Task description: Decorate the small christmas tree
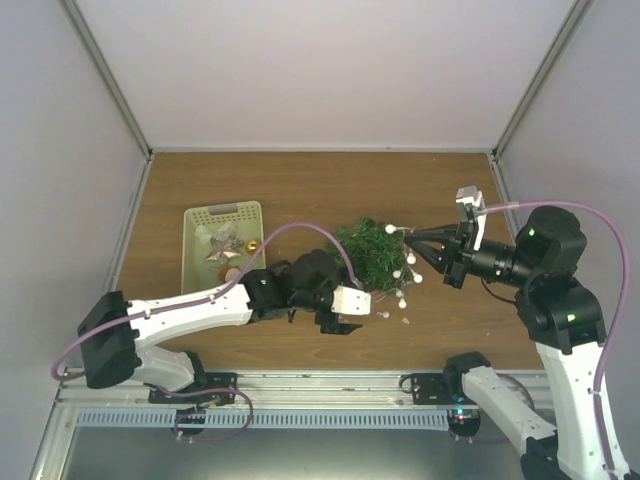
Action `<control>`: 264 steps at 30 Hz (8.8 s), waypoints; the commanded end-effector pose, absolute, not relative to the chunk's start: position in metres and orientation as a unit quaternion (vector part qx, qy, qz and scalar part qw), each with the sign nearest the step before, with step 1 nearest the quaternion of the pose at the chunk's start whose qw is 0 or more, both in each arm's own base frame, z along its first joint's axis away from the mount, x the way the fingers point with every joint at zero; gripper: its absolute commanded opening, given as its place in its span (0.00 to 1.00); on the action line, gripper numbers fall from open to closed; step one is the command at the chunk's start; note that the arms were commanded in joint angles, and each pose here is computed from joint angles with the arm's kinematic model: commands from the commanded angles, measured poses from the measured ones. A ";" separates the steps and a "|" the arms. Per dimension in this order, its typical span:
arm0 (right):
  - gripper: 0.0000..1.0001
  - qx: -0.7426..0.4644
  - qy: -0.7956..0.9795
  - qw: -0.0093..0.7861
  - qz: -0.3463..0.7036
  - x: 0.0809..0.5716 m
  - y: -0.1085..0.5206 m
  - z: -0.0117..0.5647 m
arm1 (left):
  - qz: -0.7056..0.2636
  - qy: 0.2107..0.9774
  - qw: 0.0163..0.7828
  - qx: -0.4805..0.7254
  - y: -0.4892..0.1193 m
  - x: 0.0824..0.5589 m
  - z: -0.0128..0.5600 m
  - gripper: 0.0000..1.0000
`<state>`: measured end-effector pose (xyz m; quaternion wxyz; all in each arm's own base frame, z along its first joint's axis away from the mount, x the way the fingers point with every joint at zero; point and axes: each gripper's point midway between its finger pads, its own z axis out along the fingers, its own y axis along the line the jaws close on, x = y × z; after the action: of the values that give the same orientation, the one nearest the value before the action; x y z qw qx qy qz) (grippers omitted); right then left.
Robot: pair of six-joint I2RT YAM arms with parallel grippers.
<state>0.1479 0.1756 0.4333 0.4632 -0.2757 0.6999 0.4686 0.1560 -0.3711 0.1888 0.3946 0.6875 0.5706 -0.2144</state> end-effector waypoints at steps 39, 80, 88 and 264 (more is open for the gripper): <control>0.04 -0.294 0.681 0.485 0.463 0.155 0.178 0.443 | -0.151 0.545 0.446 0.694 -0.416 0.176 0.204 0.03; 0.02 -0.301 0.661 0.568 0.389 0.164 0.164 0.470 | -0.154 0.532 0.469 0.688 -0.427 0.181 0.261 0.03; 0.02 -0.299 0.661 0.568 0.388 0.161 0.163 0.470 | -0.174 0.534 0.459 0.688 -0.428 0.174 0.268 0.02; 1.00 -0.342 0.680 0.347 0.548 0.135 0.196 0.386 | 0.138 0.516 0.571 0.623 -0.202 0.222 0.444 0.00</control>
<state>0.1308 0.1966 0.3814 0.3345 -0.3386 0.6814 0.5560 0.2178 -0.2078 0.3876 0.4981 0.6764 0.5280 0.1248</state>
